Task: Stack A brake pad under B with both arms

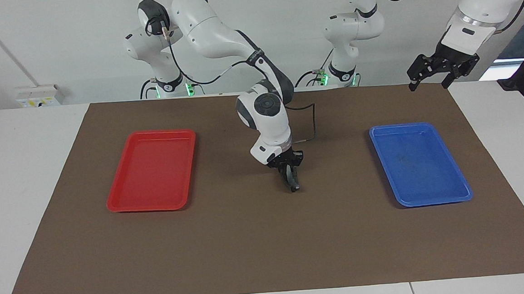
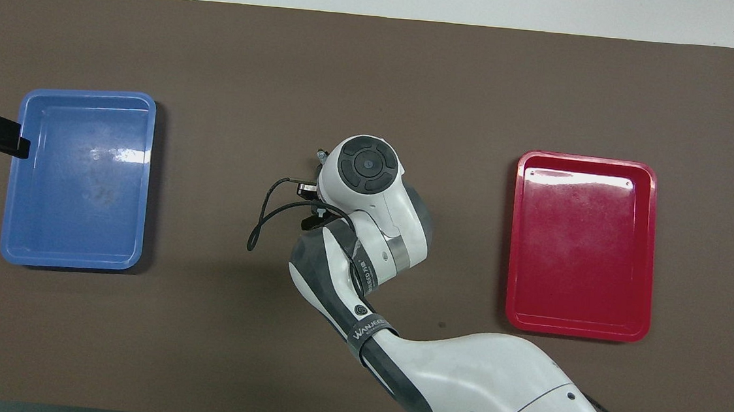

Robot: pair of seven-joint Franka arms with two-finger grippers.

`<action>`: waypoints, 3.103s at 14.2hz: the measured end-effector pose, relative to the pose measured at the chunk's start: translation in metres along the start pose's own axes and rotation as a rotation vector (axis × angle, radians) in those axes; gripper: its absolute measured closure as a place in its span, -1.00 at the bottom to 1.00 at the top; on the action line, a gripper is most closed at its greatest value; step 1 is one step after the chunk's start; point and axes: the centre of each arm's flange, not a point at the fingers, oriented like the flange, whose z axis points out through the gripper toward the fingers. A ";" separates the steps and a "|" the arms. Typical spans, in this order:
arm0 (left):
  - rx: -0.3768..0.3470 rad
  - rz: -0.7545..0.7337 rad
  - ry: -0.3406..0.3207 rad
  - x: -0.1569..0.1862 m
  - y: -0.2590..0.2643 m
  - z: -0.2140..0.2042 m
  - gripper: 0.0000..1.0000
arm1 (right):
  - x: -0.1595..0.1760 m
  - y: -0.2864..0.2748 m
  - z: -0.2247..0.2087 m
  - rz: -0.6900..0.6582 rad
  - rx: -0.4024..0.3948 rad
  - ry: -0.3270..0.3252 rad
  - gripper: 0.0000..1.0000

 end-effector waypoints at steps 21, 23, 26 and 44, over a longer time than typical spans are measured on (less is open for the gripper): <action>-0.002 -0.041 -0.026 -0.003 -0.022 0.002 -1.00 | 0.076 0.135 -0.181 0.111 -0.152 0.013 -1.00; -0.002 -0.041 -0.026 -0.003 -0.022 0.002 -1.00 | 0.086 0.219 -0.246 0.076 -0.219 -0.028 -1.00; -0.002 -0.041 -0.026 -0.003 -0.022 0.002 -1.00 | 0.082 0.324 -0.320 0.023 -0.218 -0.076 -1.00; -0.002 -0.041 -0.027 -0.003 -0.022 0.002 -1.00 | 0.039 0.420 -0.408 -0.025 -0.186 -0.085 -1.00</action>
